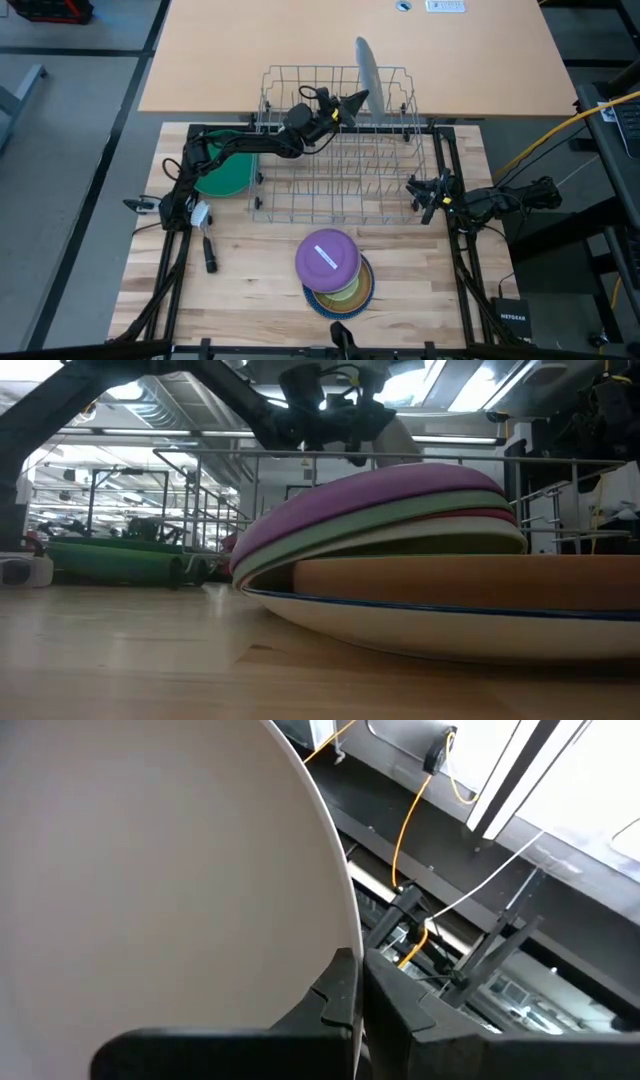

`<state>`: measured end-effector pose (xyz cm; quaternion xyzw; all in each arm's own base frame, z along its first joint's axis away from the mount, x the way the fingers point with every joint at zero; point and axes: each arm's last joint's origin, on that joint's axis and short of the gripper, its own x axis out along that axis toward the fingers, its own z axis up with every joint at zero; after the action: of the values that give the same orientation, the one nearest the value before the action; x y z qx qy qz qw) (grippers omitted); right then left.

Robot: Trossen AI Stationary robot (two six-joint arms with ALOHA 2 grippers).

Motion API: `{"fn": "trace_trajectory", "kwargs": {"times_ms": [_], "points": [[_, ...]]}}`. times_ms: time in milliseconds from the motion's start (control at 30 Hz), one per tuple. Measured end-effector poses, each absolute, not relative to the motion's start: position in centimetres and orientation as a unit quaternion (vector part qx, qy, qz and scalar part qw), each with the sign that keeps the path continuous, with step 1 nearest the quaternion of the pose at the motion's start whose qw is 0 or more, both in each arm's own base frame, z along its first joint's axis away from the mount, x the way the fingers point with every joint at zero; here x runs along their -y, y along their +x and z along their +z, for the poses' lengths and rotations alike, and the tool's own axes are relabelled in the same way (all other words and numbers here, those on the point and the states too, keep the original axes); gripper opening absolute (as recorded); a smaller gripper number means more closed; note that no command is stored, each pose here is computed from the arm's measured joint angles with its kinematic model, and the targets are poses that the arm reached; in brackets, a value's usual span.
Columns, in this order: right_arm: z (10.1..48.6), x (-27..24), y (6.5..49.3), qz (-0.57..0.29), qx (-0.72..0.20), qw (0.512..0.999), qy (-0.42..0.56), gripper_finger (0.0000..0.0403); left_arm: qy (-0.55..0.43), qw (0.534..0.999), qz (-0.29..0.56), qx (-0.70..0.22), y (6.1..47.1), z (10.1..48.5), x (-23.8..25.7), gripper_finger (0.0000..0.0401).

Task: Sort dishes
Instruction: Put the gray plate in the dish rack

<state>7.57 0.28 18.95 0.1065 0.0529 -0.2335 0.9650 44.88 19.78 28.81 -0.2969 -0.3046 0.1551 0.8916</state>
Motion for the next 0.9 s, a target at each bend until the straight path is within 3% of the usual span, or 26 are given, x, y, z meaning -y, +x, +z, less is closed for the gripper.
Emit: {"fn": "trace_trajectory", "kwargs": {"times_ms": [900], "points": [[18.95, -0.28, 7.56, -0.234, -0.053, 0.965, 0.106, 0.0088, -0.274, 0.907, 0.181, 0.263, 45.17, 28.10, -19.92, 0.0000]]}}
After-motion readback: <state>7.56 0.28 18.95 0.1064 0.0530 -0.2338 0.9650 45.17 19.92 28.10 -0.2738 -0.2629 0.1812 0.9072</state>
